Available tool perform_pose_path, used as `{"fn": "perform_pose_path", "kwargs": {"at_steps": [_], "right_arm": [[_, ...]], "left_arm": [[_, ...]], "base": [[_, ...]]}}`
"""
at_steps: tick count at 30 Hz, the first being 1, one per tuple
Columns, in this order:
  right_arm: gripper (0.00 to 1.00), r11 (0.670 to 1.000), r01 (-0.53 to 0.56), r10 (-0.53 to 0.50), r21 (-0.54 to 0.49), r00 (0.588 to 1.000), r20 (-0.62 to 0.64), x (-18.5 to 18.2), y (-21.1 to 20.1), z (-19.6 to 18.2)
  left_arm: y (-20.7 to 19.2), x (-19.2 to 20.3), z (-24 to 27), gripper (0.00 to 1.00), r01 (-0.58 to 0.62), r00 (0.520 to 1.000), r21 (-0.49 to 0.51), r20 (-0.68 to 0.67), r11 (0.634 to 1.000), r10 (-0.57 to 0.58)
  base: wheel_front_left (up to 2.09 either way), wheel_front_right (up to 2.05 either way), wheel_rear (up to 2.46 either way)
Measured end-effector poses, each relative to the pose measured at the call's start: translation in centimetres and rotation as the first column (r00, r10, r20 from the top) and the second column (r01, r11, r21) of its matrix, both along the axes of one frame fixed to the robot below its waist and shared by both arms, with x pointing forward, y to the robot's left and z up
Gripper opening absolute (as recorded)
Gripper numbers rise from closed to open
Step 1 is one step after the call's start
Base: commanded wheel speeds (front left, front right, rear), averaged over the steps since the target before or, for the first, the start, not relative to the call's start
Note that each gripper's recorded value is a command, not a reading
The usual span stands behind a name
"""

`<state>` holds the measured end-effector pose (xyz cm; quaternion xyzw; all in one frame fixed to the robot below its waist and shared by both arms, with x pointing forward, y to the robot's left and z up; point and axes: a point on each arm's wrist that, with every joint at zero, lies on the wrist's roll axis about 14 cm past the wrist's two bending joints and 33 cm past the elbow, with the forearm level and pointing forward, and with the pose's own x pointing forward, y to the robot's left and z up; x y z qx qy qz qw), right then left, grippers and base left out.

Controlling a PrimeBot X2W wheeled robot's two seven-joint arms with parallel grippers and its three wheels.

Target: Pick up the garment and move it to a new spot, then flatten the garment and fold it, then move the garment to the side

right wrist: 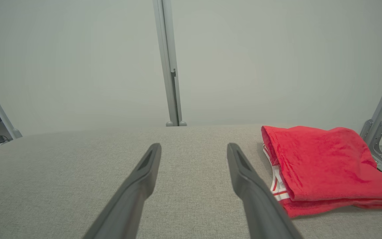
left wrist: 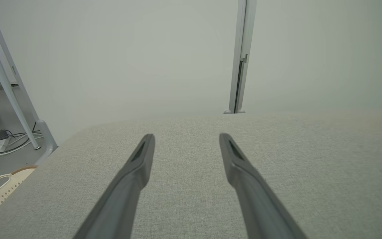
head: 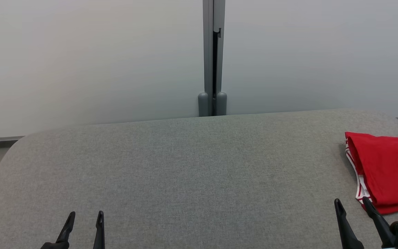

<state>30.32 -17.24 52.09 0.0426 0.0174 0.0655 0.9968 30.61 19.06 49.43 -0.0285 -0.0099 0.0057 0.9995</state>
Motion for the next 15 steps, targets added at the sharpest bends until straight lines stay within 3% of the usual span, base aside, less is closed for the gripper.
{"fn": "perform_pose_path", "kwargs": {"at_steps": [15], "right_arm": [[1.0, 1.0, -0.007, 0.007, 0.0, 1.0, -0.004, -0.1, 0.17, -0.05]], "left_arm": [[0.11, -0.2, -0.64, 1.0, -0.007, 1.0, -0.005, -0.021, 1.0, 0.006]], "base": [[0.0, 0.0, 0.0]]}}
